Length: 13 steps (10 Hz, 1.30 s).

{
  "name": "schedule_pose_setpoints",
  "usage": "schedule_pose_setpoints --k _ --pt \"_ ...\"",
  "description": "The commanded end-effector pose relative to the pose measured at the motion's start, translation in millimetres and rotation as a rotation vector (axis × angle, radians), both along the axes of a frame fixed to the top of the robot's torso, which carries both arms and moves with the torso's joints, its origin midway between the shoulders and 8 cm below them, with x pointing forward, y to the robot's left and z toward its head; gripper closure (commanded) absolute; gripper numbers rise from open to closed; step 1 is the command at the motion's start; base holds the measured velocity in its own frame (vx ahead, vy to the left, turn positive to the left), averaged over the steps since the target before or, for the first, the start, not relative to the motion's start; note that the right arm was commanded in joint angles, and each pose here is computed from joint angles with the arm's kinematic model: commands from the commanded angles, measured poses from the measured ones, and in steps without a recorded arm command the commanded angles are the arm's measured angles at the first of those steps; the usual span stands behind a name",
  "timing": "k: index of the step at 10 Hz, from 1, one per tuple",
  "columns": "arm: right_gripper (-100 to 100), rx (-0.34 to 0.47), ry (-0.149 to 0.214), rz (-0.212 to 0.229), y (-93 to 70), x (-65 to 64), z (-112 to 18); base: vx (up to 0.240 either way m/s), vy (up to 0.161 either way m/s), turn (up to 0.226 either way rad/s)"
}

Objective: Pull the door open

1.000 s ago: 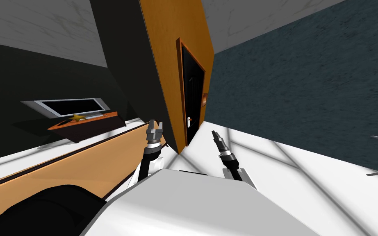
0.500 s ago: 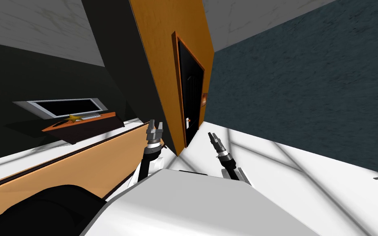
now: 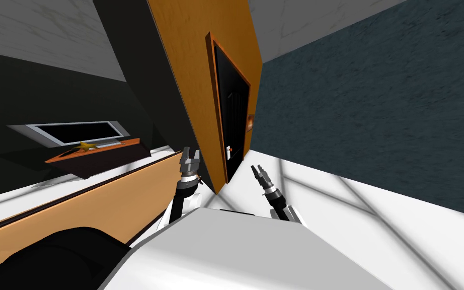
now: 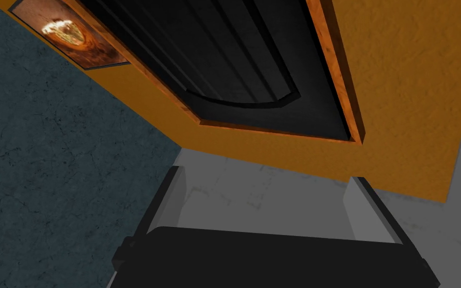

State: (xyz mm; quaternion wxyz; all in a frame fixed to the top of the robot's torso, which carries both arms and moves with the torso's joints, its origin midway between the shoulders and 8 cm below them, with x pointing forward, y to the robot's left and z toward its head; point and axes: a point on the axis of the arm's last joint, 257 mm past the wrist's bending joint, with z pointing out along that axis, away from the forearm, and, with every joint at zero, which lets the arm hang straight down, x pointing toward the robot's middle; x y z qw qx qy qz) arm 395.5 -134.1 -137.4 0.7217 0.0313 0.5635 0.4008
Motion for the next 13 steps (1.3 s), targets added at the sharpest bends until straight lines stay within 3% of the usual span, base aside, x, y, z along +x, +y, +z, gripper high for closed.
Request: schedule_pose_setpoints --k 1,13 --pt "-100 -0.036 0.000 0.014 9.5 -1.3 -7.5 0.105 -0.052 -0.003" --pt "-100 -0.271 -0.008 0.134 72.8 -17.2 -60.7 0.102 -0.036 0.002"
